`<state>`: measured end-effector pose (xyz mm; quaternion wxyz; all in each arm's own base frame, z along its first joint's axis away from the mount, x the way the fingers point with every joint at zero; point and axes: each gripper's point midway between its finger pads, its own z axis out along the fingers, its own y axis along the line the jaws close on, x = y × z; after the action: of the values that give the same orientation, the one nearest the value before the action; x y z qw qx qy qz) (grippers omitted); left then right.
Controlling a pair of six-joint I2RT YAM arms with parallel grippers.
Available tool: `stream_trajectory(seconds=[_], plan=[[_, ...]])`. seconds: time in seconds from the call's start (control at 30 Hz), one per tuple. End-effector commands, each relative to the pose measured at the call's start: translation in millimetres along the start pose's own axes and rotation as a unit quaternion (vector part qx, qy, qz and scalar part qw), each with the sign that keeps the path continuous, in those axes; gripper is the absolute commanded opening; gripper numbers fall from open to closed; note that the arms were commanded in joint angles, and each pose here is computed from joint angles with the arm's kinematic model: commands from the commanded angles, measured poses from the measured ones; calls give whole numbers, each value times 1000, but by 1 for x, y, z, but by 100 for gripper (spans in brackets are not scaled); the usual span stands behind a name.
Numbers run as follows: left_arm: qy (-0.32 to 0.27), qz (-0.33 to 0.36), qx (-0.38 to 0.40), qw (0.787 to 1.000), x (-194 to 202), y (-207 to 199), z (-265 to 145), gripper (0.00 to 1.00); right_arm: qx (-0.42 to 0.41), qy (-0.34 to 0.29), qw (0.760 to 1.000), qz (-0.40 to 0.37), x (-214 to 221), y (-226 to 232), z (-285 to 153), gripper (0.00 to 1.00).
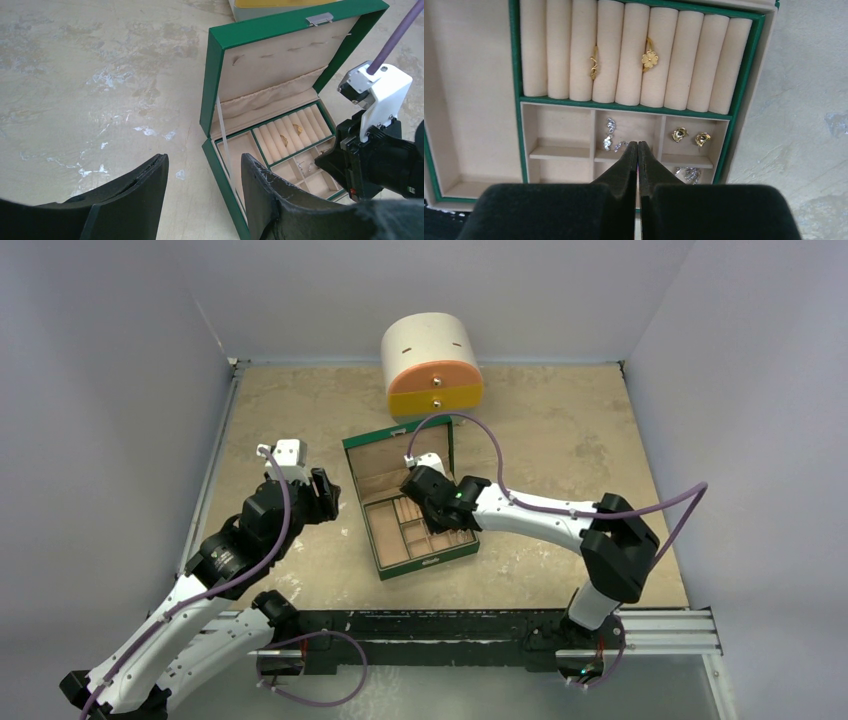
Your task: Organize the mixed jewelry
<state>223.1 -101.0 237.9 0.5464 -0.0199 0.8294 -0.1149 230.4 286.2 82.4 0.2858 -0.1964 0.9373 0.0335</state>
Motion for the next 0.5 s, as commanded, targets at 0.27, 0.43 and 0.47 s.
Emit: stream_trajectory(seconds=[0.27, 0.43, 0.47], plan=[[-21, -8, -3, 1000, -15, 0, -2, 55, 24, -6, 1000, 19, -10, -1, 0, 0], [-21, -8, -5, 1000, -14, 0, -2, 55, 25, -7, 999, 27, -10, -1, 1, 7], [-20, -7, -5, 1000, -14, 0, -1, 55, 26, -8, 999, 28, -10, -1, 1, 9]])
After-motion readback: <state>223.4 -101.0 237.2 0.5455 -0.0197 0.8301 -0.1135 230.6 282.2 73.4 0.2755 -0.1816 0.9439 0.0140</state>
